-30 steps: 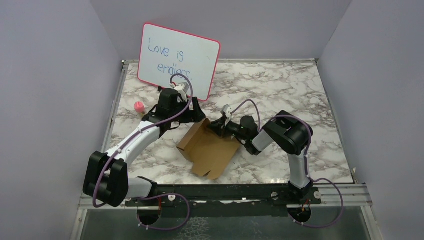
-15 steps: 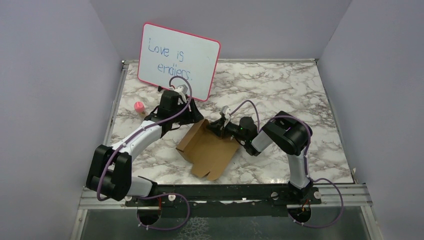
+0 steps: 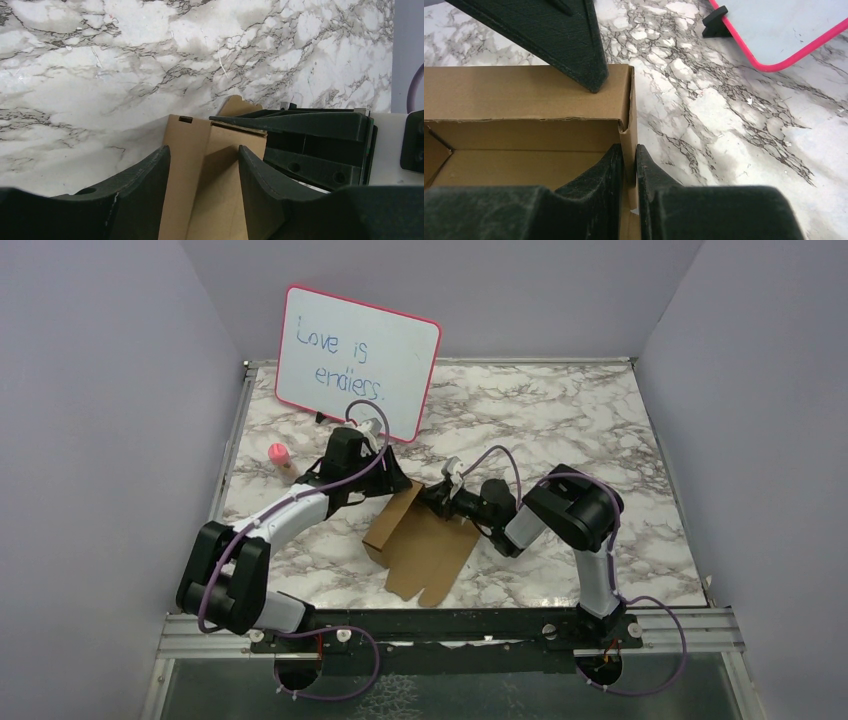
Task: Fold the paper box
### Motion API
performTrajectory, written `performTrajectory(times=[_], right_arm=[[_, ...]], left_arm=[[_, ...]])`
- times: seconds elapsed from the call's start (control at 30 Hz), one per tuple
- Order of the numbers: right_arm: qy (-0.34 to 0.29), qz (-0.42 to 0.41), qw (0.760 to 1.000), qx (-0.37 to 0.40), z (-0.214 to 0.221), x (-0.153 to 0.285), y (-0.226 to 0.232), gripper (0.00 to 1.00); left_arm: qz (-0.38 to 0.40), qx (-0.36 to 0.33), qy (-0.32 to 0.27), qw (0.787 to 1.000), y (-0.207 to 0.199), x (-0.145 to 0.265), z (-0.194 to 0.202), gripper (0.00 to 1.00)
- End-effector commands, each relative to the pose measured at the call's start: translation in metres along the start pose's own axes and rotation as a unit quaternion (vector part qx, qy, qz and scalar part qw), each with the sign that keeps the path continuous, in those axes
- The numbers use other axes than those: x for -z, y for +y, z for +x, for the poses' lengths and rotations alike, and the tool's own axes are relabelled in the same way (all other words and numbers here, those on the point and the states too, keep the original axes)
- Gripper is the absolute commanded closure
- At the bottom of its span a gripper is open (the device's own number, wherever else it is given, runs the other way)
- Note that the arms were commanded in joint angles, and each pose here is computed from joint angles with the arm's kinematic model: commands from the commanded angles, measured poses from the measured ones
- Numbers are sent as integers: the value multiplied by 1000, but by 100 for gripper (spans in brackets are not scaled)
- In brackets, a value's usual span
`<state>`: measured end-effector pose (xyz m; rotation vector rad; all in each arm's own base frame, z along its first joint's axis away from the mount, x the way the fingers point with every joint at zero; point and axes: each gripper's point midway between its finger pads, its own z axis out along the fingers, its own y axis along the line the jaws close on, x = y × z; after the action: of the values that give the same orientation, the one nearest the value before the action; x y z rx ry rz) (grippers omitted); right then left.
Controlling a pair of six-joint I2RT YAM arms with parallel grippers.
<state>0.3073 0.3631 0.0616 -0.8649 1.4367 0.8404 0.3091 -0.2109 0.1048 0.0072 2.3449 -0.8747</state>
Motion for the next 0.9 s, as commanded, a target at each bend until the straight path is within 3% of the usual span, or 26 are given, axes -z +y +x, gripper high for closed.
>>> performTrajectory(times=[0.0, 0.87], right_arm=[[-12, 31, 999, 16, 1, 2, -6, 80], [-33, 187, 982, -15, -2, 8, -32, 84]], left_arm=[[25, -3, 18, 1000, -8, -7, 7, 47], [65, 14, 55, 996, -24, -15, 24, 47]])
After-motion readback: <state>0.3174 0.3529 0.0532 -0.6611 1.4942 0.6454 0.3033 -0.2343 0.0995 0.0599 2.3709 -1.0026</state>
